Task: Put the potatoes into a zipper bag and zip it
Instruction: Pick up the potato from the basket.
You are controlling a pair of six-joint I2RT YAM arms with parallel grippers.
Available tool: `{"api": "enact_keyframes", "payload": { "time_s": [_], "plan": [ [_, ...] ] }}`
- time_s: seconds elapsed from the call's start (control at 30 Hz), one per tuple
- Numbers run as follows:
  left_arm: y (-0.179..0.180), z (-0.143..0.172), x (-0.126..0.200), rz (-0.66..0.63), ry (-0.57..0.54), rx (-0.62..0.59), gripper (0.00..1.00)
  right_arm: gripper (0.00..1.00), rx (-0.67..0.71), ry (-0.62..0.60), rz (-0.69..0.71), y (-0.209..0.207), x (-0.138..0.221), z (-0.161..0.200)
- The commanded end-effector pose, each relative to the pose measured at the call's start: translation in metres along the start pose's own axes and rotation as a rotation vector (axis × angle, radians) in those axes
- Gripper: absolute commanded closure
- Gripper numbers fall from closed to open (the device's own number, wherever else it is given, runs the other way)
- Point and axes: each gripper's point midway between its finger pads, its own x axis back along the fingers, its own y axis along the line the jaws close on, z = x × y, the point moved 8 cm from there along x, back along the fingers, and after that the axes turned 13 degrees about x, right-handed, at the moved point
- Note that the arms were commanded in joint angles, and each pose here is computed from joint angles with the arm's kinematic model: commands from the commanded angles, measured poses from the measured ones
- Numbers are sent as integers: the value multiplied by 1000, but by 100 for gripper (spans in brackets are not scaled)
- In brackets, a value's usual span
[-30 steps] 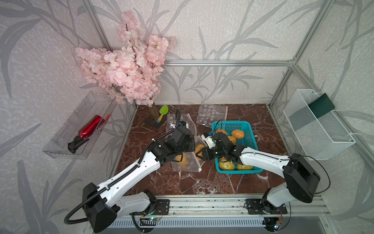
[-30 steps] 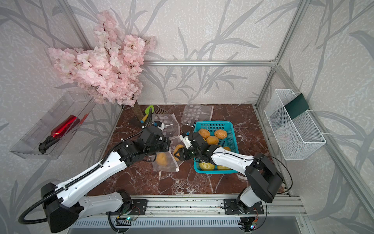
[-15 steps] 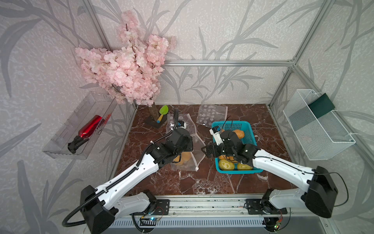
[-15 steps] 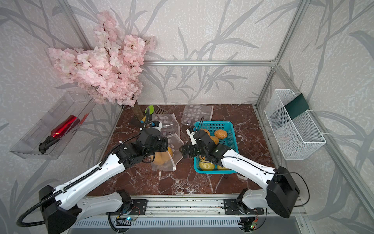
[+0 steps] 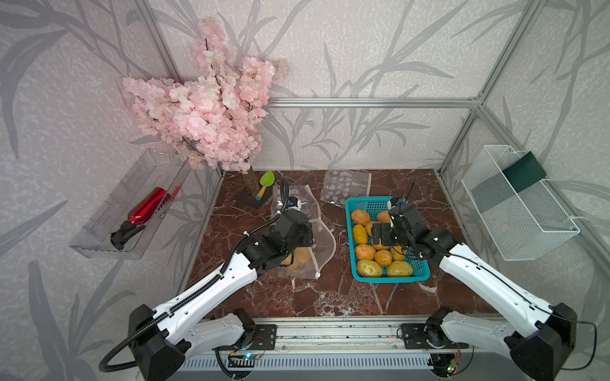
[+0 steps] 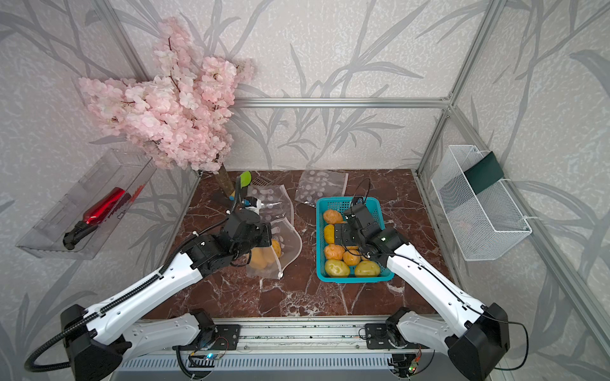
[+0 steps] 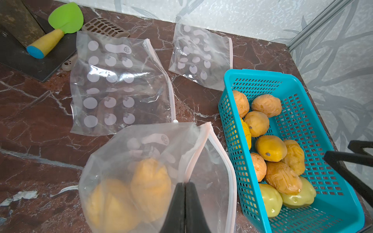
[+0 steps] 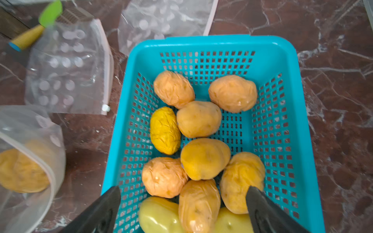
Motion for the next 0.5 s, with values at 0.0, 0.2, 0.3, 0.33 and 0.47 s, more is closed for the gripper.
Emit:
{"api": "enact_keyframes", "payload": {
  "time_s": [0.0,0.2,0.3,0.33,0.47],
  "plan": [
    [7,-5,6,-42,-52,27,100,3,39,91,50,-9,3,16],
    [8,-4,5,-55,-47,28,100,3,72,177,60,-8,-16,34],
    [6,-4,4,-45,-38,17,100,6,77,238,43,-4,-28,42],
    [5,-4,4,-37,-33,6,100,7,70,259,35,-3,-32,45],
    [3,-5,4,-44,-19,-12,100,7,60,308,-13,4,-42,53]
  ]
}}
